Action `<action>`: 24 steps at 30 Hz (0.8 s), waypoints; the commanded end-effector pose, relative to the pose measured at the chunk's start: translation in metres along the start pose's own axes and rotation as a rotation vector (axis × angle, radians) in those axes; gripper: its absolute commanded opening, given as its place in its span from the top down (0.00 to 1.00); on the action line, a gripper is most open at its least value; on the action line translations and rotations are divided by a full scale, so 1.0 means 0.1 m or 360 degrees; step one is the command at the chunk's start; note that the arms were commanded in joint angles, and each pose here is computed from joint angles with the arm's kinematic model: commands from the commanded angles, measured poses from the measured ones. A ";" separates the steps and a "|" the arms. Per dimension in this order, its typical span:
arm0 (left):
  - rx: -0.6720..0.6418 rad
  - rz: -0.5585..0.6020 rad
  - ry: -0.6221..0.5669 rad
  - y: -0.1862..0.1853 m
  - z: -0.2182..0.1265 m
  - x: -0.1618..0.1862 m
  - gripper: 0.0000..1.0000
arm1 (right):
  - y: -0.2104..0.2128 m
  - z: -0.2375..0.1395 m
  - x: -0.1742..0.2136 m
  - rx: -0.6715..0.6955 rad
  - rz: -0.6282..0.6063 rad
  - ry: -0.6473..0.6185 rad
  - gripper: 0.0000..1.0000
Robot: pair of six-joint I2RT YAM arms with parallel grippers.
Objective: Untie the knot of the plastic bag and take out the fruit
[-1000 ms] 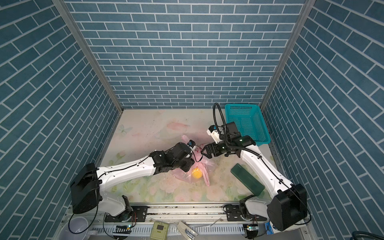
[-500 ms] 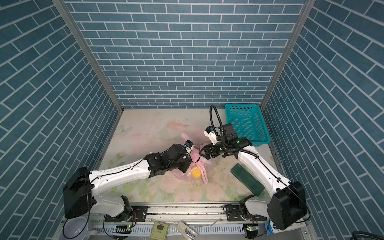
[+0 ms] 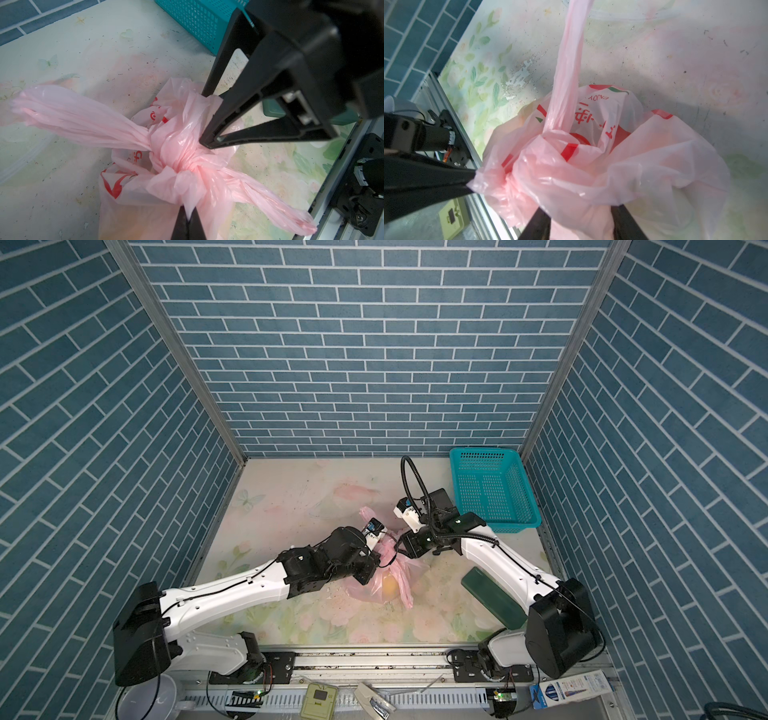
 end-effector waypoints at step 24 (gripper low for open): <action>-0.0424 -0.0075 -0.0098 0.72 -0.68 0.40 1.00 | -0.79 -0.58 0.27 0.0562 0.0716 -0.0236 1.00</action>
Point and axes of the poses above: each gripper's point midway between its finger pads, its own z axis out along the fingers, its own y axis along the line the jaws close on, x = y × z, the point moved 4 cm from there along -z, back along the fingers
